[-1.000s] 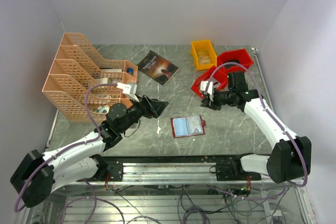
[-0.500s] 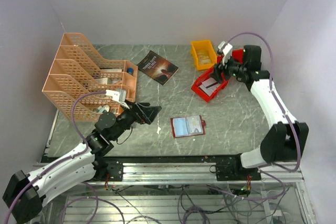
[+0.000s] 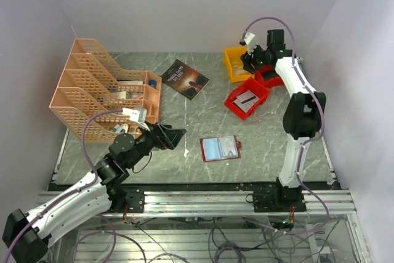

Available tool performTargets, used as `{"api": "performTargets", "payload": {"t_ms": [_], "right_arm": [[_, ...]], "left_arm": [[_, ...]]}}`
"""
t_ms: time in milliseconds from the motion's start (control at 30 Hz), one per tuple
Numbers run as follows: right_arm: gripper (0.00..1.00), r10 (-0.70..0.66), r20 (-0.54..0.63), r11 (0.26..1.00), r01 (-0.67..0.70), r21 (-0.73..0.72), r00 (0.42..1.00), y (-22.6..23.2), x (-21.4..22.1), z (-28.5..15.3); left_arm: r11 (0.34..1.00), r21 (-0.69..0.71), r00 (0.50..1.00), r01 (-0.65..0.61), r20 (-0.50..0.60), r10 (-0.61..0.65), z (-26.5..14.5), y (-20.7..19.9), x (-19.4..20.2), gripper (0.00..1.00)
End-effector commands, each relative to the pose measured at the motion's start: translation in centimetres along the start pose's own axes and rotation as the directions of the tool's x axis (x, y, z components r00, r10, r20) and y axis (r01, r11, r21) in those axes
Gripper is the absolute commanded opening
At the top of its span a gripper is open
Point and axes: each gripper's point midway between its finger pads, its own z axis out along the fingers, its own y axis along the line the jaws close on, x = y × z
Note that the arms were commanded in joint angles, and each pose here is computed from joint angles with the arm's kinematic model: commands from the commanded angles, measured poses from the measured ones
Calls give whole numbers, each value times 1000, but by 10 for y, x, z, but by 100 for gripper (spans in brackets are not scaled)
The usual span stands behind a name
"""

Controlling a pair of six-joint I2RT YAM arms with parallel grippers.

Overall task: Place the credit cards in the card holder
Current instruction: Move the storage box to the center of the board.

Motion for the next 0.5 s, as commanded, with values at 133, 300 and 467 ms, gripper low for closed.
{"api": "performTargets", "payload": {"t_ms": [133,300,467], "right_arm": [[15,-159,-138,986,163,18,978,-26,29,59],[1,-107,-98,994,109,20,989,-23,35,82],[0,-63,-73,996,58,-67,995,-2,48,105]], "left_arm": [[1000,-15,1000,-12,19,12,6,2,-6,97],[1000,-15,1000,-16,11,16,9,2,-4,97],[1000,-17,1000,-14,6,14,11,2,-3,97]]}}
